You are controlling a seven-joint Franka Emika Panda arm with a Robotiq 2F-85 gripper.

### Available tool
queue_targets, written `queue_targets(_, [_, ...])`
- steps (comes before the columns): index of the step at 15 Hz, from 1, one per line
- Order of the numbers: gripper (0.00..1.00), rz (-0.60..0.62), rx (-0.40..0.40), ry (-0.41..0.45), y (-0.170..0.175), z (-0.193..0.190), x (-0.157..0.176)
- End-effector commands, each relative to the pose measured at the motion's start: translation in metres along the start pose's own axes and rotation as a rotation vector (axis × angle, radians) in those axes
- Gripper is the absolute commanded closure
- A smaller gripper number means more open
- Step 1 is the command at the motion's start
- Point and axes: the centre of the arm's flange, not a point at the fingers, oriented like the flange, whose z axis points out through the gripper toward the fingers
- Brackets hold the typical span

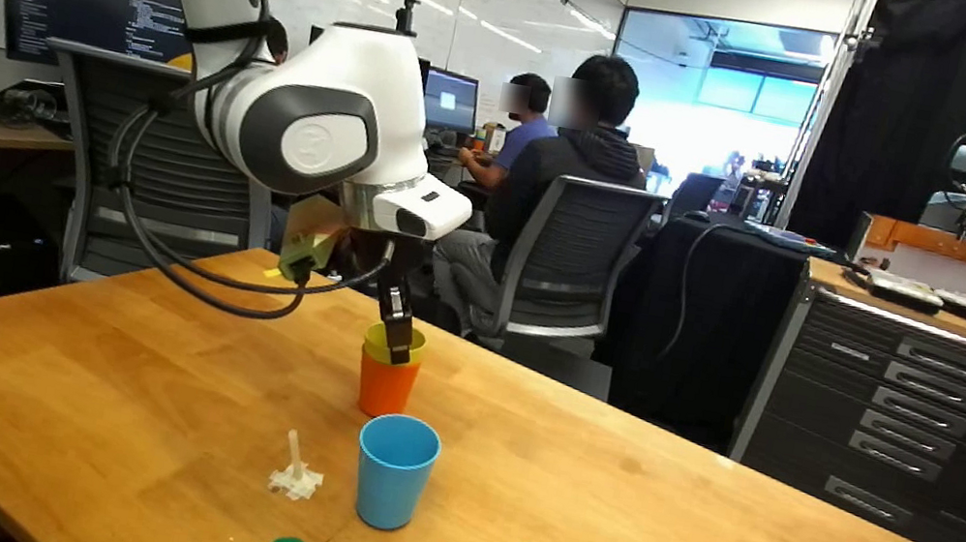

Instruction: Stack the cups

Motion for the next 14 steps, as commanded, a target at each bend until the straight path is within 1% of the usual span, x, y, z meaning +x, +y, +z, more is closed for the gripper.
queue_targets(1, [0.35,-0.007,0.025,0.023,-0.001,-0.008,0.006])
queue_targets(4, [0.13,-0.026,0.029,0.028,-0.005,-0.019,0.007])
queue_targets(5, [0.05,-0.033,0.027,0.034,-0.006,-0.024,0.007])
queue_targets(6, [0.01,-0.043,0.026,0.043,-0.008,-0.032,0.008])
queue_targets(9, [0.0,-0.07,0.02,0.066,-0.011,-0.06,0.016])
queue_targets(14, [0.0,-0.149,0.042,0.035,-0.008,-0.115,0.031])
